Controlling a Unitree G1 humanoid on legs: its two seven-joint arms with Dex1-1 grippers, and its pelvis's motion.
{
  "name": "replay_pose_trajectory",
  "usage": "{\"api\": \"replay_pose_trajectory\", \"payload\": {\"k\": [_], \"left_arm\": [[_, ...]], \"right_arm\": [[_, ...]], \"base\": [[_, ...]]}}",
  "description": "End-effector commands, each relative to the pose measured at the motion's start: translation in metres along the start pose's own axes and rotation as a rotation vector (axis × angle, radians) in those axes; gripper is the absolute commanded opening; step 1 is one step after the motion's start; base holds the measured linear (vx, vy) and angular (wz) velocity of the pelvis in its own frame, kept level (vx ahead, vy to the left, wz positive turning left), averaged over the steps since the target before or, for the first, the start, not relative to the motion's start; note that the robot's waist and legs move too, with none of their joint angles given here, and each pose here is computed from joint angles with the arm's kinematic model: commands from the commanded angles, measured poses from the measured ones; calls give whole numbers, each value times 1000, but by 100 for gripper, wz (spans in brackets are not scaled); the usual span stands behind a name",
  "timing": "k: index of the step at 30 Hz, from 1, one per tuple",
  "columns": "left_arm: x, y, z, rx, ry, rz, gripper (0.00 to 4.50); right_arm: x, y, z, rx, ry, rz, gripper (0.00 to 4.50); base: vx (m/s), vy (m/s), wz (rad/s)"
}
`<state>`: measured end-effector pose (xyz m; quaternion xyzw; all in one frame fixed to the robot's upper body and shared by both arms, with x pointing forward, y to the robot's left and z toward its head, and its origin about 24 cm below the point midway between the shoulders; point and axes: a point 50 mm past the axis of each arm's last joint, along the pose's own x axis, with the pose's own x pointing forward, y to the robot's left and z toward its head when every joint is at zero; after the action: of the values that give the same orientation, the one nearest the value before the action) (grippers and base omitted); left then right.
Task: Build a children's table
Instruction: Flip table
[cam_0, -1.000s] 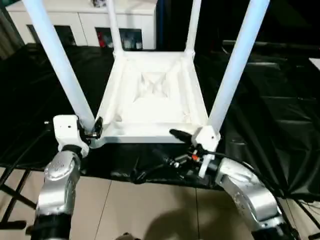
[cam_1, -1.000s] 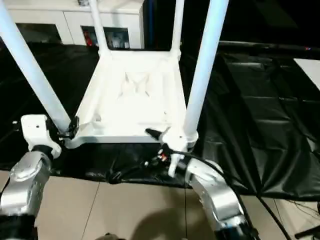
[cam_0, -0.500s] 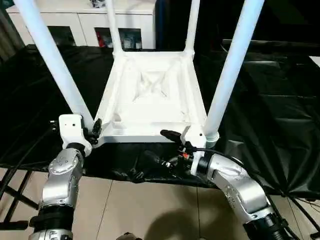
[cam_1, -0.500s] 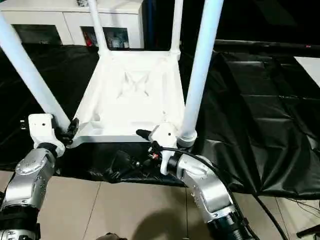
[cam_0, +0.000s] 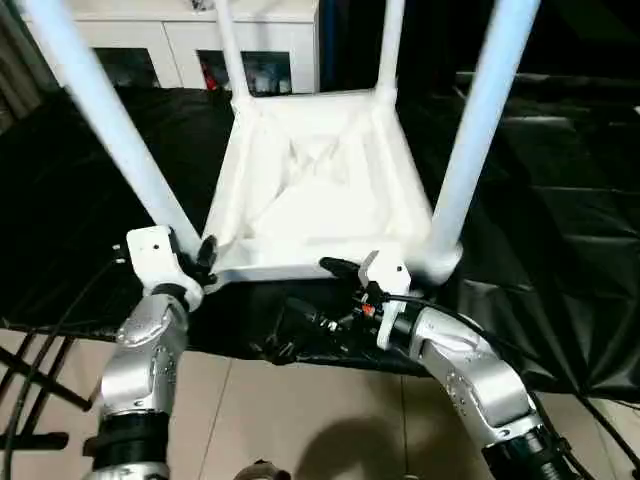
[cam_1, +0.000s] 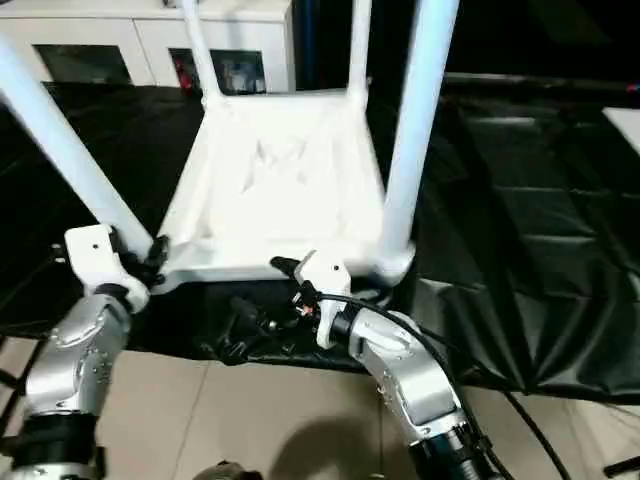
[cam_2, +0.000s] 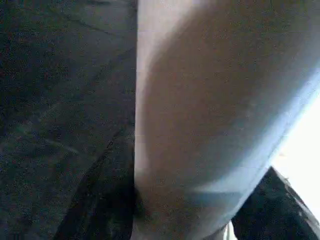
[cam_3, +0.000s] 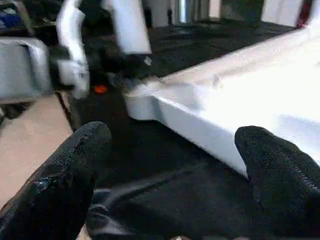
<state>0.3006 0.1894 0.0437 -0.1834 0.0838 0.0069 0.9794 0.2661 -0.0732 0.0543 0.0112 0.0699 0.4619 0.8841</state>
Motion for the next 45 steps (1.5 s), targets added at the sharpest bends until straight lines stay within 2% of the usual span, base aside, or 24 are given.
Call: {"api": "replay_pose_trajectory", "payload": {"k": [1,3,8,9,14,17,19,21,26,29,31,33,34,35,37,39,40,41,45], "left_arm": [[-2,-22,-7,-161,15,-113,216],[-4,-30,-9,-190,25,-140,215],[-8,-42,-10,-182,37,-180,213],[-10,-46,-10,-216,38,-186,213],[-14,-50,-7,-283,27,-161,213],[-14,-53,-8,-298,26,-154,213],[-14,-56,-9,-298,32,-158,213],[-14,-59,-10,-293,37,-160,213],[-13,-58,-11,-303,39,-137,213],[-12,-58,-11,-306,43,-134,213],[-12,-58,-11,-299,46,-143,213],[-12,-61,-11,-285,55,-160,213],[-12,-61,-11,-285,55,-160,213],[-12,-62,-12,-278,59,-169,213],[-13,-63,-12,-276,61,-173,213],[-13,-65,-14,-265,67,-182,213],[-13,-65,-14,-264,67,-183,213],[-14,-66,-14,-261,67,-186,213],[-14,-69,-15,-227,71,-203,213]], "right_arm": [[-6,-8,-6,40,28,-80,450],[-10,-12,-9,81,32,-130,450],[-13,-16,-9,131,3,-166,450],[-13,-20,-10,165,-8,-206,450],[-7,-30,-5,306,-97,-294,450],[-4,-33,-4,352,-121,-314,450],[-2,-34,0,386,-166,-320,450],[0,-32,11,435,-264,-278,450],[3,-32,19,484,-337,-270,450],[4,-42,22,561,-383,-344,450],[5,-45,22,586,-392,-362,450],[9,-56,22,656,-412,-414,450],[9,-56,22,656,-412,-414,450],[12,-61,22,699,-428,-442,450],[15,-65,21,735,-439,-460,450],[22,-68,22,814,-459,-451,450],[22,-68,22,819,-459,-450,450],[25,-68,22,840,-454,-445,421],[30,-65,20,833,-435,-407,409]], "base": [[0,0,0],[0,0,0],[0,0,0],[0,0,0],[0,0,0],[0,0,0],[0,0,0],[0,0,0],[0,0,0],[0,0,0],[0,0,0],[0,0,0],[0,0,0],[0,0,0],[0,0,0],[0,0,0],[0,0,0],[0,0,0],[0,0,0]]}}
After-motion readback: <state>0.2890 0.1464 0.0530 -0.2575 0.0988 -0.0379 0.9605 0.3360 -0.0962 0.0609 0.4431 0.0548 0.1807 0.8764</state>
